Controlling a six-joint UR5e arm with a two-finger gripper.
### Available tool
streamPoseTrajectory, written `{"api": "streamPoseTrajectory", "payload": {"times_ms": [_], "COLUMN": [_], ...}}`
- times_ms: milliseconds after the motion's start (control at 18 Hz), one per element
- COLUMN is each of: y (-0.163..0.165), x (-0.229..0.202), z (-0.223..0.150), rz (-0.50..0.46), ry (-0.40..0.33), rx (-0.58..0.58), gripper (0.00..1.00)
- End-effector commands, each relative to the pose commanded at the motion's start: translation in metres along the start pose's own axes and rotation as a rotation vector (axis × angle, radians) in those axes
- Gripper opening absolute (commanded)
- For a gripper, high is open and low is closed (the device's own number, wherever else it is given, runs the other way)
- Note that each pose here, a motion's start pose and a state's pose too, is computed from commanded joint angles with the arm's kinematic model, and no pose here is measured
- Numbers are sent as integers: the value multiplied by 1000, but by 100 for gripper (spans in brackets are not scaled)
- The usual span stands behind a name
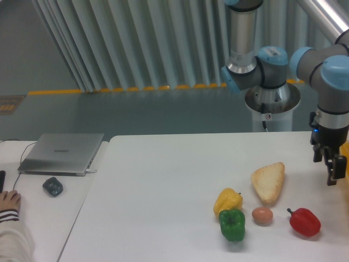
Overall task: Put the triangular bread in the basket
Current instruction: 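Move the gripper from beside the basket down over the triangular bread slice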
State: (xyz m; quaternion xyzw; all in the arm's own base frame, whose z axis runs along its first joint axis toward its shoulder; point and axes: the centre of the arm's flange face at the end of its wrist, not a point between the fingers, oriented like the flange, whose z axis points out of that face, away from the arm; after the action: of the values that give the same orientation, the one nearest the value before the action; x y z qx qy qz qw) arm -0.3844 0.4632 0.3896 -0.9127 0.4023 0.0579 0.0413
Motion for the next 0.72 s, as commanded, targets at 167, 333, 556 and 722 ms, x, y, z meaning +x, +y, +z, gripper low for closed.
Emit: {"api": "streamPoseTrajectory", "payload": {"times_ms": [167,333,556,722], "y": [-6,-11,-26,-26], "x": [0,2,3,5], "z": [3,4,7,10], "rz": [10,18,38,33], "ry": [5,5,3,8], "rx": [2,6,6,4], "gripper": [100,100,100,100]}}
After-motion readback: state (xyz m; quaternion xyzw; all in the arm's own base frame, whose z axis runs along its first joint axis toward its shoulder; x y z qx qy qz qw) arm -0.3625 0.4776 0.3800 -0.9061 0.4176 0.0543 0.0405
